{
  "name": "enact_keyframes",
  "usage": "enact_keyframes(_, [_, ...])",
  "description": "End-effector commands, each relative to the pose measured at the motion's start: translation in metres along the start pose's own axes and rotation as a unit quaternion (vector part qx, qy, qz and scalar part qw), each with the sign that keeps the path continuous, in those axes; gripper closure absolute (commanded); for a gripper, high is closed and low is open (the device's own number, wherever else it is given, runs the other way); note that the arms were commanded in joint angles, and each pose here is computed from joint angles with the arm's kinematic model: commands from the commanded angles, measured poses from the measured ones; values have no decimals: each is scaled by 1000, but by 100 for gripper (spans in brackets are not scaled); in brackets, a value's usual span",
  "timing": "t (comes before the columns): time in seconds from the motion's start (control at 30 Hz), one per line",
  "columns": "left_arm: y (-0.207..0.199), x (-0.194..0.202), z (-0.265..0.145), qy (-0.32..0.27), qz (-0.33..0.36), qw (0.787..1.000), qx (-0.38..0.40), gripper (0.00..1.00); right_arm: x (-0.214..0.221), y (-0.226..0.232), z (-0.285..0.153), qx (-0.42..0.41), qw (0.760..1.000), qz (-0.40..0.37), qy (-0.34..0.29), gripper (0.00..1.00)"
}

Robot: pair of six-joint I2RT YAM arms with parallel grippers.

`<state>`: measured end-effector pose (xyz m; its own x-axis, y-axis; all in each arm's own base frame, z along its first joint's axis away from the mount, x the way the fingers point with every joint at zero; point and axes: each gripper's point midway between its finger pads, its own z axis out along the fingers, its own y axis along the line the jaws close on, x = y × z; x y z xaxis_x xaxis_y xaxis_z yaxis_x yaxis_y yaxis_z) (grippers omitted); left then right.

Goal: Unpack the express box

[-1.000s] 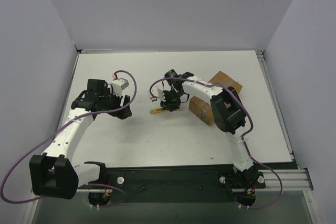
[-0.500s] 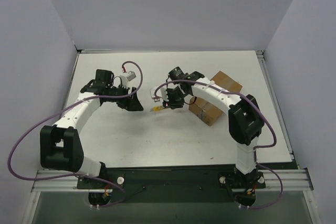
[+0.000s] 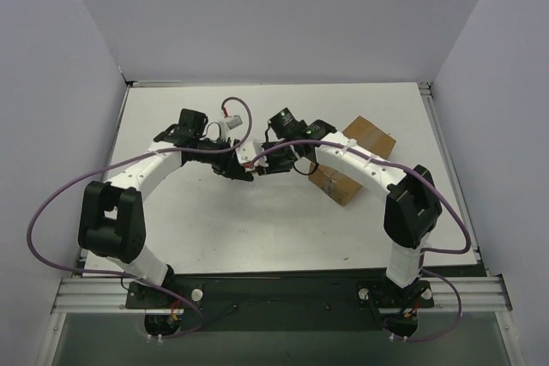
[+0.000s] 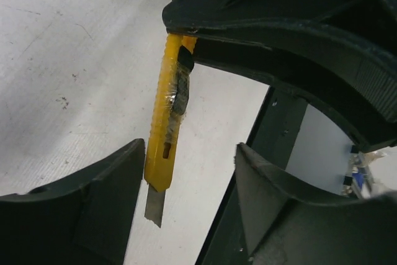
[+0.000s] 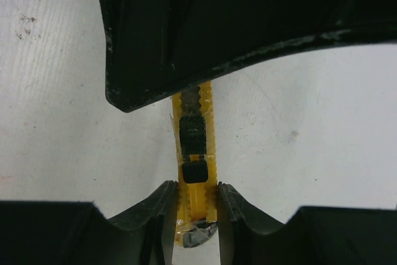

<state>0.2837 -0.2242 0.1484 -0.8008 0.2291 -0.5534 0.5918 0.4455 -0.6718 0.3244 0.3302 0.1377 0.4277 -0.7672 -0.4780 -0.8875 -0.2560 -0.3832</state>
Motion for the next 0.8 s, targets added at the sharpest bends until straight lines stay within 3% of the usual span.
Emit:
enact_keyframes(0.0, [-14,-22,0,-20,6,999,44,39,-16,-13,-16,30,999,-27,-19,95])
enact_keyframes(0.17, [-21,-21,1,-17,-2,996,88,69,-17,-14,-18,39,999,-32,-18,95])
enact_keyframes(0.2, [-20,-21,2,-17,-3,996,92,80,-16,-14,-18,39,999,-32,-18,95])
enact_keyframes(0.3, [-21,-23,2,-19,1,995,98,100,-16,-16,-19,44,998,-28,-18,94])
enact_keyframes(0.37, [-21,-26,1,-22,7,995,97,100,-16,-17,-22,49,999,-11,-17,87])
enact_keyframes(0.4, [-22,-28,0,-24,11,995,97,100,-16,-23,-28,61,998,2,-18,72])
enact_keyframes(0.43, [-23,-32,-4,-29,19,995,96,100,-17,-28,-34,70,997,25,-21,64])
enact_keyframes(0.5, [-28,-35,-14,-42,51,993,95,100,-8,-36,-54,81,987,133,-33,45])
enact_keyframes(0.57, [-30,-39,-20,-56,86,991,91,100,-19,-55,-84,87,969,209,-95,34])
enact_keyframes(0.63, [-40,-42,-30,-67,117,986,103,100,-5,-78,-117,93,919,357,-141,26])
enact_keyframes(0.67, [-42,-43,-32,-70,137,982,107,100,-14,-78,-127,58,900,391,-184,24])
enact_keyframes(0.73, [-49,-45,-37,-77,163,977,115,100,5,-77,-140,16,859,467,-209,23])
enact_keyframes(0.77, [-53,-43,-39,-79,186,971,126,100,-9,-73,-149,-30,848,465,-253,24])
